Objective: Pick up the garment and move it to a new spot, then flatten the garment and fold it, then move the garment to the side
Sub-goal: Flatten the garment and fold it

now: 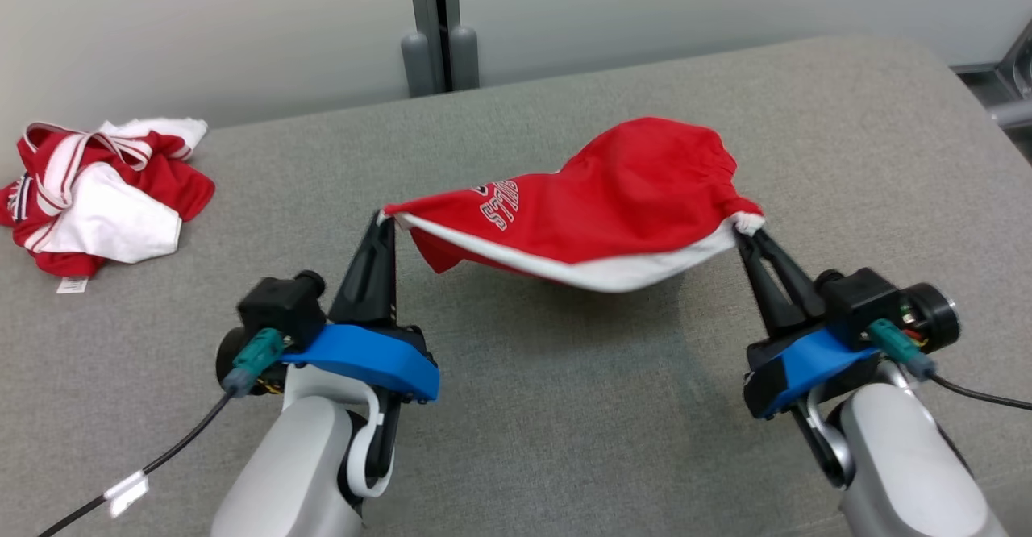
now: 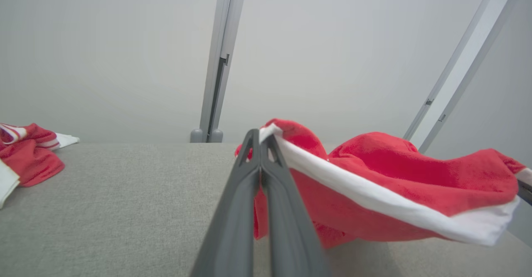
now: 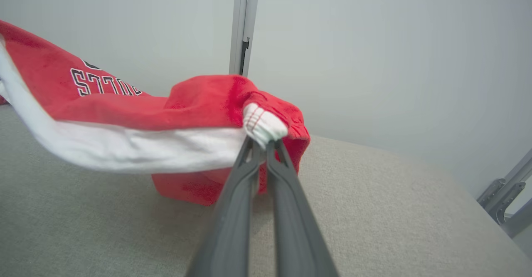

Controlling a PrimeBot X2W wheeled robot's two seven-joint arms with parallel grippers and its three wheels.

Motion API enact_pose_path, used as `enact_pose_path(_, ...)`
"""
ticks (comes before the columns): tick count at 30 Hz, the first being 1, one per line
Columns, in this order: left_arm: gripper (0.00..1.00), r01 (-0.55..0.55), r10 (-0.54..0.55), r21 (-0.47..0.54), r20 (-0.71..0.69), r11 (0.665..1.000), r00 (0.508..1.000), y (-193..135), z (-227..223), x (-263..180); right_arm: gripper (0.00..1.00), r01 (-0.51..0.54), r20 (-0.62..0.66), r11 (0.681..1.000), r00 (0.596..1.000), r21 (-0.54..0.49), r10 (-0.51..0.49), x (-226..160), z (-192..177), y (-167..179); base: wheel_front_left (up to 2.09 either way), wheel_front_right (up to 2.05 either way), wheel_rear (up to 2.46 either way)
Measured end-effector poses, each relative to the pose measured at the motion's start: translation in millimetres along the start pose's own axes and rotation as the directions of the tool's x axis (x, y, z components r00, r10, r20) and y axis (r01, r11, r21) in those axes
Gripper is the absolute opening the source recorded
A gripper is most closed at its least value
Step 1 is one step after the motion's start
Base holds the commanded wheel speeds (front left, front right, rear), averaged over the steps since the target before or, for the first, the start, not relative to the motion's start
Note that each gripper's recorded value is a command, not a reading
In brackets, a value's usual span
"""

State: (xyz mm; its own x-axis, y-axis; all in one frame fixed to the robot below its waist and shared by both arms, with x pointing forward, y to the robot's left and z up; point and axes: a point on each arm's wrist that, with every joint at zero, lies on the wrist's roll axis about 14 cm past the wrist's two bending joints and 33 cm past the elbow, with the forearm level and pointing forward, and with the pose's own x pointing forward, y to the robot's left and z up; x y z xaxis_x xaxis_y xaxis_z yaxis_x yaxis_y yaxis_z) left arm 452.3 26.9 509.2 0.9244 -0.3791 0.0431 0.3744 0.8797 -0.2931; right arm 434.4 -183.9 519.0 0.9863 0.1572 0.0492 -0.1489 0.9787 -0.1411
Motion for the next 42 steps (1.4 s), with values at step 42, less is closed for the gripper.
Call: enact_pose_path(42, 0.0, 0.083, -0.181, 0.248, 0.406, 0.965, 0.896, 26, 222, 132, 0.0, -0.108, 0.319, 0.994, 0.942, 0.004, 0.101, 157, 149, -6, 0.0, 0.0, 0.0)
